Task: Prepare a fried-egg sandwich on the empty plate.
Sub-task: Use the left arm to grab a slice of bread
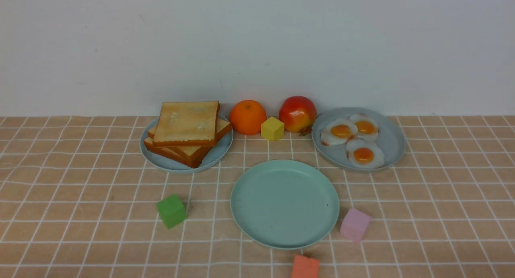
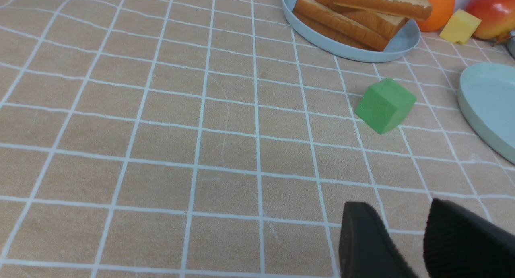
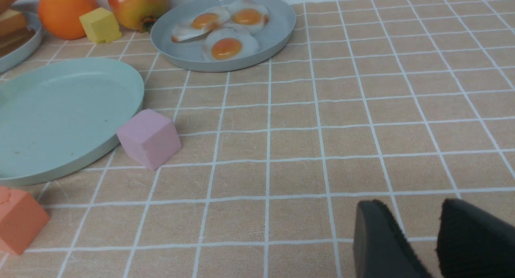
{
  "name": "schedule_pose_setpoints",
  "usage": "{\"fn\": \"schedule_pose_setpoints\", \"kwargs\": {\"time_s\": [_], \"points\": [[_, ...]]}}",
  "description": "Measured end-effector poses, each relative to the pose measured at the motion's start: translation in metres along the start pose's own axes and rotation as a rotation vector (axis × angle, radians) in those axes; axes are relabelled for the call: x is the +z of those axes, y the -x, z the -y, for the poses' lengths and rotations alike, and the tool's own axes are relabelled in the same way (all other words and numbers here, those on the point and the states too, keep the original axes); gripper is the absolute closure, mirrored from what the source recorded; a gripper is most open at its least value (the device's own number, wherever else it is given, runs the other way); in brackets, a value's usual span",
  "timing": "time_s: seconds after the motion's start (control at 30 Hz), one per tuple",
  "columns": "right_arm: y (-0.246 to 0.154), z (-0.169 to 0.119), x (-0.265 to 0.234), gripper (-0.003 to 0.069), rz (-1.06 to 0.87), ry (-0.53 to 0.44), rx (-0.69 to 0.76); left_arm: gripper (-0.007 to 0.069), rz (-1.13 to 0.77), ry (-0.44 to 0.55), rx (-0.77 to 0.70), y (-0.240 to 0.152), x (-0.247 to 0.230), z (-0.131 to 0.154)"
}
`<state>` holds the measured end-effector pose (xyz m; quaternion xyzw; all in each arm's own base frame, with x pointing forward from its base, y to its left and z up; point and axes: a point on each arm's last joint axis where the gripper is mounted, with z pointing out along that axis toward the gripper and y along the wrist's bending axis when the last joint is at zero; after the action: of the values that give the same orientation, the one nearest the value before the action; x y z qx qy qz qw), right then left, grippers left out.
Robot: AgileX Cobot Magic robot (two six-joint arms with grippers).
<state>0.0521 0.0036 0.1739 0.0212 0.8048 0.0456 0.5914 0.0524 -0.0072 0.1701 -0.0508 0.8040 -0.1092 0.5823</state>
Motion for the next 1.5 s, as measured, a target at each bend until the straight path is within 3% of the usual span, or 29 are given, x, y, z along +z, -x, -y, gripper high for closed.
{"fn": "schedule_pose_setpoints", "kwargs": {"time_s": [0.2, 0.43, 0.63, 0.7, 0.8, 0.93, 1.07, 1.17, 1.33, 1.4, 1.43, 1.5], "points": [[0.000, 0.000, 0.000, 0.0419, 0.000, 0.000, 0.000, 0.0388, 0.000, 0.001, 0.003, 0.000, 0.000, 0.000], [0.000, 0.000, 0.000, 0.0419, 0.000, 0.000, 0.000, 0.0388, 0.008, 0.055, 0.213, 0.001, 0.000, -0.005], [0.000, 0.000, 0.000, 0.0419, 0.000, 0.000, 0.000, 0.0388, 0.047, 0.064, 0.259, 0.005, 0.000, -0.005], [0.000, 0.000, 0.000, 0.0419, 0.000, 0.000, 0.000, 0.0388, 0.127, 0.014, 0.125, 0.012, -0.001, -0.001], [0.000, 0.000, 0.000, 0.0419, 0.000, 0.000, 0.000, 0.0388, 0.274, -0.105, -0.290, 0.026, -0.004, 0.006], [0.000, 0.000, 0.000, 0.0419, 0.000, 0.000, 0.000, 0.0388, 0.390, -0.202, -0.681, 0.038, -0.008, 0.005], [0.000, 0.000, 0.000, 0.0419, 0.000, 0.000, 0.000, 0.0388, 0.470, -0.241, -0.834, 0.045, -0.012, 0.002], [0.000, 0.000, 0.000, 0.0419, 0.000, 0.000, 0.000, 0.0392, 0.426, -0.252, -0.813, 0.050, -0.015, 0.007], [0.000, 0.000, 0.000, 0.0419, 0.000, 0.000, 0.000, 0.0471, 0.282, -0.210, -0.599, 0.080, -0.024, 0.023], [0.000, 0.000, 0.000, 0.0419, 0.000, 0.000, 0.000, 0.0561, 0.121, -0.135, -0.406, 0.103, -0.018, 0.032], [0.000, 0.000, 0.000, 0.0419, 0.000, 0.000, 0.000, 0.0568, 0.118, -0.136, -0.390, 0.105, -0.020, 0.033], [0.000, 0.000, 0.000, 0.0419, 0.000, 0.000, 0.000, 0.0638, -0.079, -0.115, -0.203, 0.126, -0.009, 0.044]]}}
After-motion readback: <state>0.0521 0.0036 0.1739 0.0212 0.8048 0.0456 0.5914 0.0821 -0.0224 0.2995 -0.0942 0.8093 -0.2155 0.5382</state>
